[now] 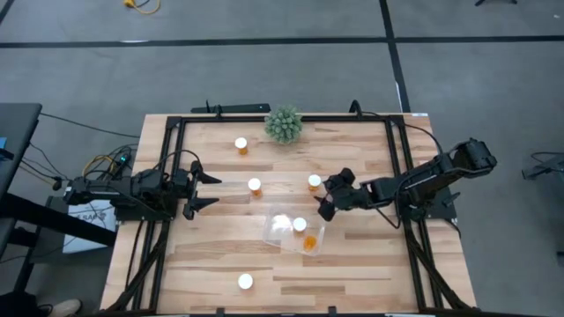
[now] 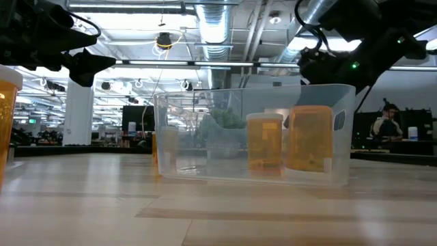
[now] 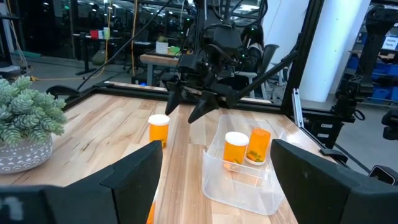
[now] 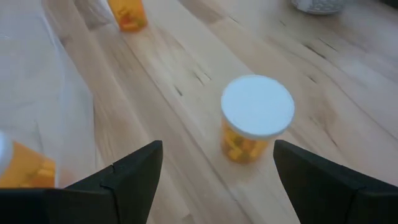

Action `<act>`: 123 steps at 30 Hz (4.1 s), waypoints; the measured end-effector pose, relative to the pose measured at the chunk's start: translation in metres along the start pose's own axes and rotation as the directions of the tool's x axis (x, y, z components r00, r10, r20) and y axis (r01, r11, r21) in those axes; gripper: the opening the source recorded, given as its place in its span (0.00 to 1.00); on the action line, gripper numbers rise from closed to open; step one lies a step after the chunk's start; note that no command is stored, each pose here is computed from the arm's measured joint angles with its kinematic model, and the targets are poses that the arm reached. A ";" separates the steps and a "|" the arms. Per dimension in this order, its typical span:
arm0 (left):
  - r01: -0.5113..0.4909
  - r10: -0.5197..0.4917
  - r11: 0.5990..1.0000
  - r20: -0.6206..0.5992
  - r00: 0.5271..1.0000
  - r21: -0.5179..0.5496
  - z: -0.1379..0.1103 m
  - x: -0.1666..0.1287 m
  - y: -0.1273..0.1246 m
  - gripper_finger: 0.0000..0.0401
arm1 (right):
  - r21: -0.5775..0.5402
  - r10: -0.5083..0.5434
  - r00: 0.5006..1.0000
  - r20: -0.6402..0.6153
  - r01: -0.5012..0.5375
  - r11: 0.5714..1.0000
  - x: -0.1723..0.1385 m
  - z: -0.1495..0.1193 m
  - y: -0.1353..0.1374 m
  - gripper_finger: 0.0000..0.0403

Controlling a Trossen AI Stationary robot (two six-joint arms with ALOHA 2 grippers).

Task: Pick and place pill bottles into a basket
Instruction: Put the orange pill bottle into the transparent bin

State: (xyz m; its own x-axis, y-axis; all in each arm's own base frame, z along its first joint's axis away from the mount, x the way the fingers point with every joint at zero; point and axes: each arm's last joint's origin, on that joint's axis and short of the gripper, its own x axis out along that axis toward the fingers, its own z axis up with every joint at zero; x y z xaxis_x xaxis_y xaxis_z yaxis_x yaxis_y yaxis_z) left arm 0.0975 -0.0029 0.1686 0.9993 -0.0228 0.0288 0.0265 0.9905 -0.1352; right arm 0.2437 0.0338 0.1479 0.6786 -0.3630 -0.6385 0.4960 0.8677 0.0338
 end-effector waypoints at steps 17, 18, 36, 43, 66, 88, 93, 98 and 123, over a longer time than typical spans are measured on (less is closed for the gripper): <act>0.000 0.000 1.000 0.000 1.000 -0.003 0.000 0.000 0.000 0.72 | -0.026 0.020 0.998 -0.059 -0.021 0.999 0.024 0.007 -0.022 0.74; 0.000 0.000 1.000 0.000 1.000 -0.002 0.000 0.000 0.000 0.72 | -0.024 0.017 0.997 -0.074 -0.018 1.000 0.028 0.006 -0.023 0.74; 0.000 0.000 1.000 0.001 1.000 -0.003 0.000 0.000 0.000 0.72 | -0.041 0.017 0.999 -0.038 -0.018 0.999 0.055 0.002 -0.027 0.74; 0.000 0.000 1.000 0.000 1.000 -0.003 0.000 0.000 0.000 0.72 | -0.026 0.006 1.000 -0.026 -0.007 1.000 0.055 0.008 -0.035 0.68; 0.000 0.000 1.000 0.000 1.000 0.000 0.000 0.000 0.000 0.72 | -0.040 0.184 0.983 0.014 -0.183 0.982 0.055 0.030 -0.021 0.46; 0.000 0.000 1.000 0.000 1.000 -0.003 0.000 0.000 0.000 0.72 | -0.172 0.587 0.797 0.140 -0.564 0.807 -0.006 0.109 0.024 0.40; 0.000 0.000 1.000 0.000 1.000 -0.002 0.000 0.000 0.000 0.72 | -0.193 0.632 0.767 0.110 -0.607 0.771 -0.022 0.104 0.038 0.41; 0.000 0.000 1.000 0.000 1.000 0.000 0.000 0.000 0.000 0.72 | -0.208 0.655 0.750 0.086 -0.630 0.748 -0.024 0.095 0.054 0.42; 0.000 0.000 1.000 0.000 1.000 0.000 0.000 0.000 0.000 0.72 | -0.191 0.622 0.778 0.087 -0.600 0.777 0.030 0.070 0.073 0.41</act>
State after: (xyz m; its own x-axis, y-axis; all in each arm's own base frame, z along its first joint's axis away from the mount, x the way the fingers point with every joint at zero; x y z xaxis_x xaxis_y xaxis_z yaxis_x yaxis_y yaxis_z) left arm 0.0974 -0.0029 0.1687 0.9993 -0.0225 0.0292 0.0262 0.9905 -0.1352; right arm 0.3385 0.0623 0.1851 0.8836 0.2279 -0.4091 -0.1251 0.9567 0.2628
